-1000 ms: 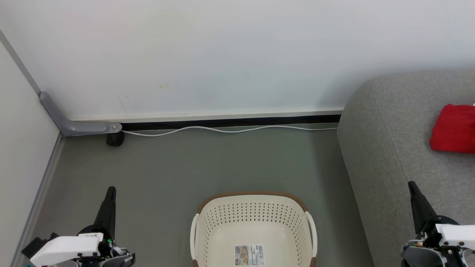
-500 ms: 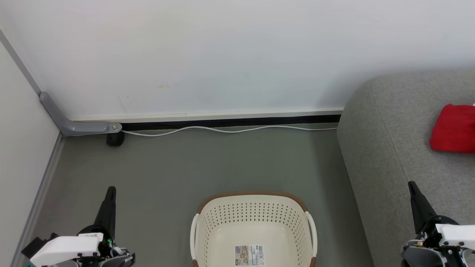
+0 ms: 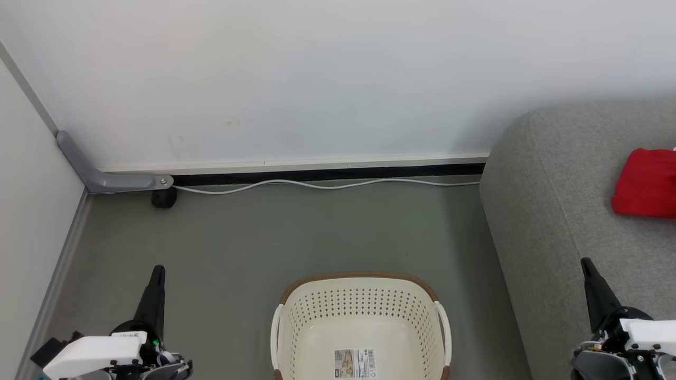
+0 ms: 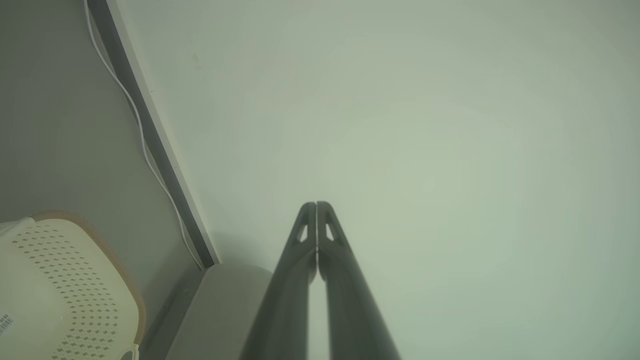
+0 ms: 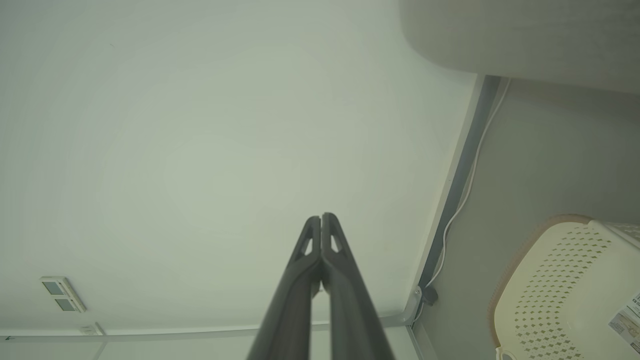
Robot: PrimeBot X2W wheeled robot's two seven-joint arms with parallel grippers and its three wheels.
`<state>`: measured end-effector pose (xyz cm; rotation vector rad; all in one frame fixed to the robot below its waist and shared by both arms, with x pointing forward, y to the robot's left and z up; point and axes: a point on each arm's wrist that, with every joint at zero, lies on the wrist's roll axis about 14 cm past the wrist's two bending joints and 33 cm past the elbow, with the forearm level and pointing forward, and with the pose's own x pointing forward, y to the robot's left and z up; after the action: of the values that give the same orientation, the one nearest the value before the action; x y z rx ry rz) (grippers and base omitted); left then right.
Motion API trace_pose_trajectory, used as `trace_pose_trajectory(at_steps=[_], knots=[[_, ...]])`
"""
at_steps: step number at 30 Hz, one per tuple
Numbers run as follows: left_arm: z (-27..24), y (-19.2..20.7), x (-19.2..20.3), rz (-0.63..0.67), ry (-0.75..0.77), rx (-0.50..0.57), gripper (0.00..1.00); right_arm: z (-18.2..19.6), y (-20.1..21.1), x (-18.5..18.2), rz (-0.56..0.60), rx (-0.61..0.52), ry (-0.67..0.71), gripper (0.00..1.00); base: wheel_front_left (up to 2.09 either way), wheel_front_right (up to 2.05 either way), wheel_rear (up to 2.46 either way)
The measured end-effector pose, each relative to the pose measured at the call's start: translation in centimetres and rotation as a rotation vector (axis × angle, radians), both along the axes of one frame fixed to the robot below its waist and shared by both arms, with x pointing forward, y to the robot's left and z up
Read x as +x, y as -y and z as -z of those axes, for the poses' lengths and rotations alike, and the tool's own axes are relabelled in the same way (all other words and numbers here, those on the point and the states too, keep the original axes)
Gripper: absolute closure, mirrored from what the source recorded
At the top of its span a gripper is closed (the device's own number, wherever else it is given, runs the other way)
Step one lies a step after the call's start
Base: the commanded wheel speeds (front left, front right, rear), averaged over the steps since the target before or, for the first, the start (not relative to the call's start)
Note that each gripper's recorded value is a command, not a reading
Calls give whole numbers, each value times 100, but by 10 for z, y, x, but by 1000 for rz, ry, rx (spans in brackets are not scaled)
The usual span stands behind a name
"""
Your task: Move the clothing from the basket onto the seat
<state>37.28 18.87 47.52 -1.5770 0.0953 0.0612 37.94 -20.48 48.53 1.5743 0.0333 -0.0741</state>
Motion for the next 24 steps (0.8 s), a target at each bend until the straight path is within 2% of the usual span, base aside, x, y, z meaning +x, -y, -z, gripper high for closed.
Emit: trace_pose_trajectory(at_steps=[24], knots=[[0, 0, 0, 0, 0, 0, 100, 0, 0, 0, 0, 0, 0, 100, 0, 0, 0]])
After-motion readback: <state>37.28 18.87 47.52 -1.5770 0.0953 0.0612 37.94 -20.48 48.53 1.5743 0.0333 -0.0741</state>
